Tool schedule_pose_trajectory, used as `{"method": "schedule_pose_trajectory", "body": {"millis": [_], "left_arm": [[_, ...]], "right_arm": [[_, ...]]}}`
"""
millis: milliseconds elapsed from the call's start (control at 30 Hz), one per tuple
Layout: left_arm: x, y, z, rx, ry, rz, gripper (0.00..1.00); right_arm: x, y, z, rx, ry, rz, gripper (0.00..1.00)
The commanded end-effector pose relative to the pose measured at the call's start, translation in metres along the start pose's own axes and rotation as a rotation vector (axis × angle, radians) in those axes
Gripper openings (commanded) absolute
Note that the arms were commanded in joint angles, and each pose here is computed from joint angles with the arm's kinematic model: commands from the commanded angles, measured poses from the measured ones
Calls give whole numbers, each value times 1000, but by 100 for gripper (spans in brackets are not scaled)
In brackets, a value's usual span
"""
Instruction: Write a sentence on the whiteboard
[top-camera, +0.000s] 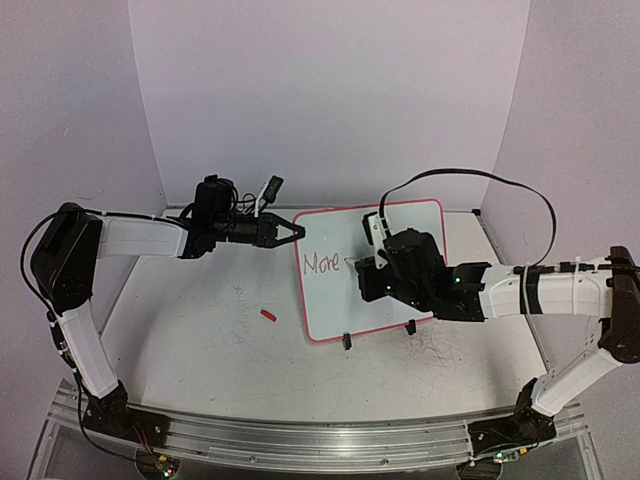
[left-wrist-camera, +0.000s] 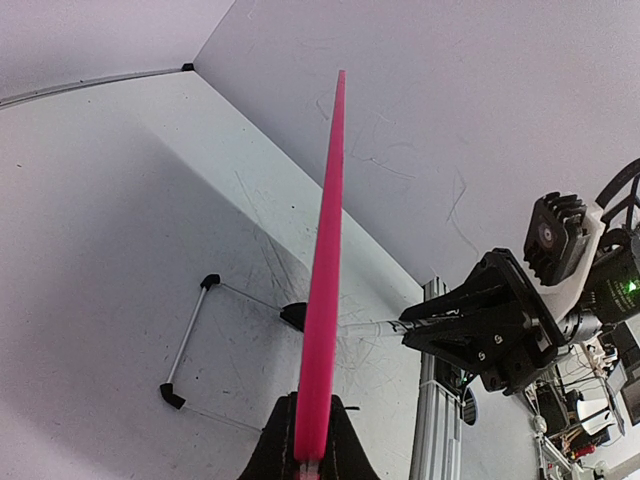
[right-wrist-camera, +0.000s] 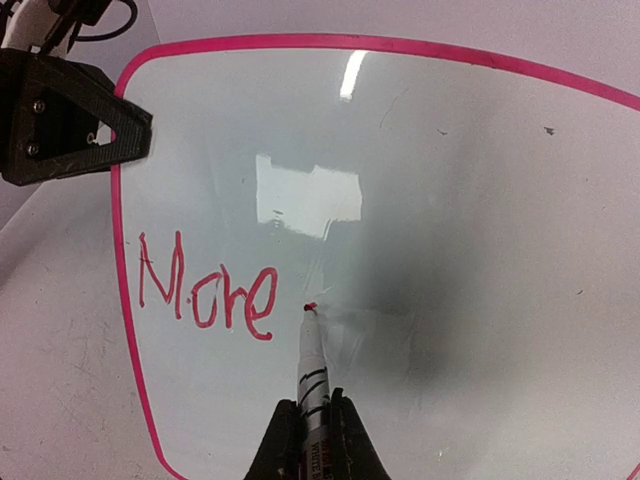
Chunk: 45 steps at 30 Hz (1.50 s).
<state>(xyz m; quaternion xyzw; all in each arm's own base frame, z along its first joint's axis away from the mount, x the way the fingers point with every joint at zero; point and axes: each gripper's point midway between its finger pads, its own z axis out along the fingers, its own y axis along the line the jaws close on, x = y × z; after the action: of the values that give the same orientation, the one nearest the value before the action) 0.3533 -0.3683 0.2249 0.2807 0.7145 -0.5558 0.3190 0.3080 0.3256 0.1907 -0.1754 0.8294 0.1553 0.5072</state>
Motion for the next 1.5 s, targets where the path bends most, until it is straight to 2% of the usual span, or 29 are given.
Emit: {"method": "schedule_pose_trajectory", "body": {"millis": [0,400,967,1467], "left_arm": [[0,3,0,-12,-5,-25,0],[0,2,-1,-9,-4,-26,0],[1,1,0,-4,-1,-28,0],[0,1,0,-4,-2,-29,0]], "right_arm": [[11,-5,-5,19,26,13,0],[15,-8,-6,39,30,22,0],[-20,-13,-4,95,-75,44,0],[-8,-17,-7,87,-47,47,0]]}}
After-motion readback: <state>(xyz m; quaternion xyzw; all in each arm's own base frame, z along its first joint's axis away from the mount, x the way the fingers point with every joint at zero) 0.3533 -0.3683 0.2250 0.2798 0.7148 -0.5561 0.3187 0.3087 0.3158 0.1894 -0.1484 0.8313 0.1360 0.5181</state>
